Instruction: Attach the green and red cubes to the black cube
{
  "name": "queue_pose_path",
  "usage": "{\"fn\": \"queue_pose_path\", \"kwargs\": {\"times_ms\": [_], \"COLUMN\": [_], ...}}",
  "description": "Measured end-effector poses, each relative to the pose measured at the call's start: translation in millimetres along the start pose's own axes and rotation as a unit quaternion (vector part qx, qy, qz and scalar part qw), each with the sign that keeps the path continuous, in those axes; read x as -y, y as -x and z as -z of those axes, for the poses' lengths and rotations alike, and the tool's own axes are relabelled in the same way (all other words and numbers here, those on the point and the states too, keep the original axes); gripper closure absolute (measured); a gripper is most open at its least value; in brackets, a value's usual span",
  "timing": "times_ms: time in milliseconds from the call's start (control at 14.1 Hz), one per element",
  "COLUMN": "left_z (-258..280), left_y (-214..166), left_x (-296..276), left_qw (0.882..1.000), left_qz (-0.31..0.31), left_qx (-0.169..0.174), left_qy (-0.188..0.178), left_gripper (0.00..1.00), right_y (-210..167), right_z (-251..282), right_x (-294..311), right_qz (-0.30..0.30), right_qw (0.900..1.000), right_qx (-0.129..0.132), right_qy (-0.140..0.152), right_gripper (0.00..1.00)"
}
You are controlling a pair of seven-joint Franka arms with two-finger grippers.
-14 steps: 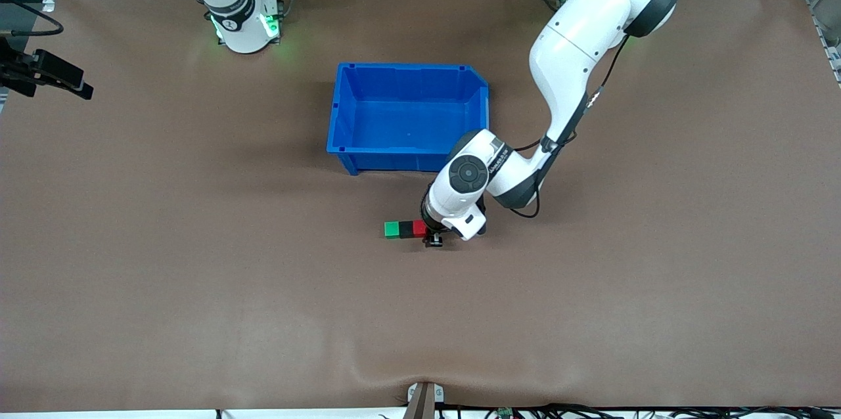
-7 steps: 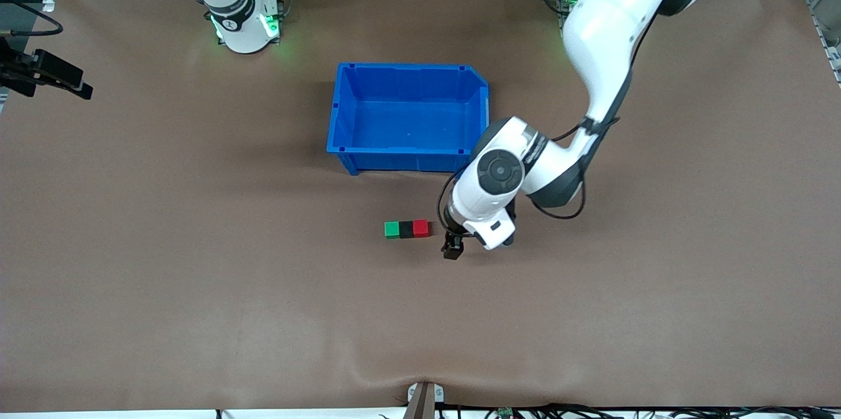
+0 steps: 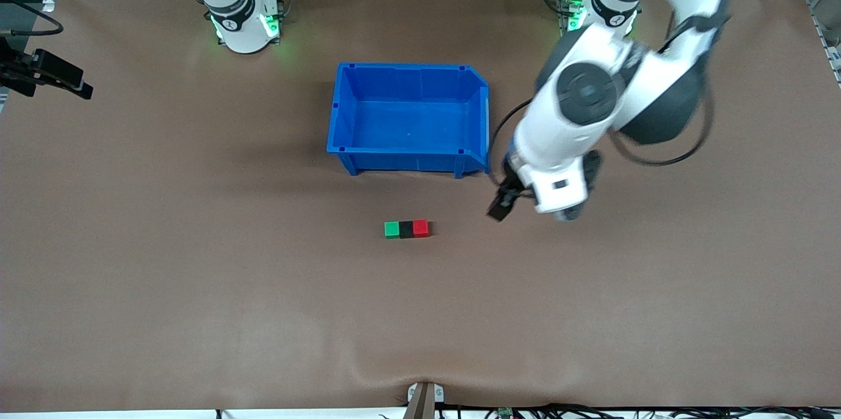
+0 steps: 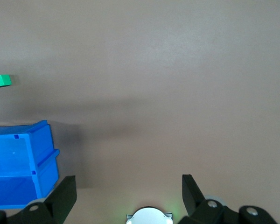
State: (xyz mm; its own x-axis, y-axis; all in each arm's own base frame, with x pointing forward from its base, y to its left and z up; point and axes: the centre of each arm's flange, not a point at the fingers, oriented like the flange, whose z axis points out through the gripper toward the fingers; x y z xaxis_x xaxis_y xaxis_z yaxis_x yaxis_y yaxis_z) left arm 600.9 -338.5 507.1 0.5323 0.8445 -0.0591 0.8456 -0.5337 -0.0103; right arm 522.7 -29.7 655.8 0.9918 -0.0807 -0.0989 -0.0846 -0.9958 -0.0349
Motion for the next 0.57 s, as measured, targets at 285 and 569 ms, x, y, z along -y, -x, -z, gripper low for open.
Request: {"fn": "queue_pose_path", "kwargs": {"times_ms": [285,569], "left_z": [50,88], "left_y": [-28,-65], "left_x": [45,89], "left_qw": [0.994,0.975], "left_qz": [-0.099,-0.210], "left_qx": [-0.006,0.000], "left_qy": [-0.039,-0.069], "left_gripper": [0.00,0.00], "right_y": [0,0], "right_z": [2,2], "right_x": [-2,-2], "right_qz": [-0.002,-0.002], "right_qw": [1.000,1.000], "right_qx": [-0.002,-0.002], "right_qy": [0.000,0.000], "right_gripper": [0.00,0.00]}}
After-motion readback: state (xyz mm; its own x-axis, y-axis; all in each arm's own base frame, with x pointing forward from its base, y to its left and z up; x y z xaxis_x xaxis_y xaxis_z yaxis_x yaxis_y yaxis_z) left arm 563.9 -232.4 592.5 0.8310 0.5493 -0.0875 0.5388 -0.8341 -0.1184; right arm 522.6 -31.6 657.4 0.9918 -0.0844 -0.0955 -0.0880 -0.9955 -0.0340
